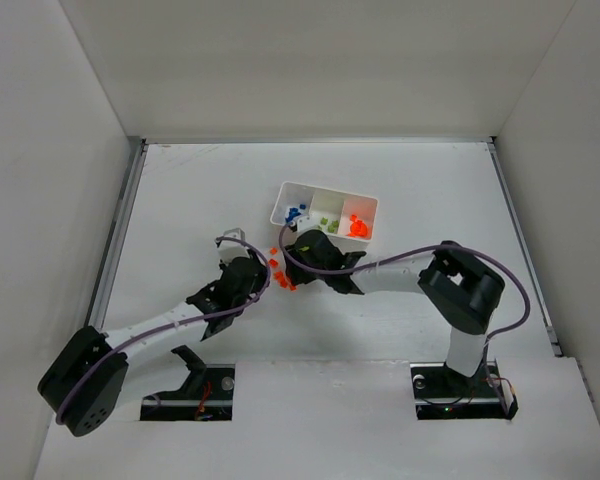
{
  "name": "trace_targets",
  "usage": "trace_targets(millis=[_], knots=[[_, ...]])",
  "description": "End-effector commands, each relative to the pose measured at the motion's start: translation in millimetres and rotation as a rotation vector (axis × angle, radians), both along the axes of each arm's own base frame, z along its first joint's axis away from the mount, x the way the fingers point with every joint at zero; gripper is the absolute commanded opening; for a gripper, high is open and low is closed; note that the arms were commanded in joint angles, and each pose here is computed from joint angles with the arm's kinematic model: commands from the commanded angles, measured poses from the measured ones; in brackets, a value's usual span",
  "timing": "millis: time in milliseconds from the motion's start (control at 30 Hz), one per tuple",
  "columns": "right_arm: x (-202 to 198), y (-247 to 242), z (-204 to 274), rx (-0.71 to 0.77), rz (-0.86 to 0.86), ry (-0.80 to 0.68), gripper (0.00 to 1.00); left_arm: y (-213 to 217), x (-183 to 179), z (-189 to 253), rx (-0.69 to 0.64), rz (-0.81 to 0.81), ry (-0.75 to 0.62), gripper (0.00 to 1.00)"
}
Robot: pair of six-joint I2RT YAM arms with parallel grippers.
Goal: Sort the legos into containers by color
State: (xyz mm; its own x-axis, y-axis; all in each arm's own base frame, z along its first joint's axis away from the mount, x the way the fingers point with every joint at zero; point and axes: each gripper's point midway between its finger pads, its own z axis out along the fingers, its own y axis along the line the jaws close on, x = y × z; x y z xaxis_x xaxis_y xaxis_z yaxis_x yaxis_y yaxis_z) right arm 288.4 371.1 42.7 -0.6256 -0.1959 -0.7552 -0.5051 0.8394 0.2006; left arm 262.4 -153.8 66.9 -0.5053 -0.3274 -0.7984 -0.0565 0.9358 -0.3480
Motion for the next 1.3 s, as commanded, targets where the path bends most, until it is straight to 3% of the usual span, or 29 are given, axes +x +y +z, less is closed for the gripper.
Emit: trace_targets(millis=[0,433,567,700,1033,1267], knots=[[9,12,8,-0.008,0.002,-0.032,0.51,7,1,3,-0.054,0.024,-0.023,0.32],[19,4,-9,-0.104,-0.026,-0.043,0.42,6,-4,-5,-0.079,0.007,0.011,0.32],[23,0,-1,-0.102,-0.055,-0.064,0.28,4,-6,-3,-0.083,0.000,0.015,0.33],[22,-3,23,-0.079,-0.075,-0.108,0.21,-1,-9,2,-0.087,-0.019,0.008,0.35],[9,-34,123,0.102,-0.121,-0.228,0.20,-29,-8,5,-0.019,-0.091,0.018,0.37],[62,-115,155,0.140,-0.327,-0.294,0.20,-46,-1,5,0.014,-0.115,0.009,0.42]])
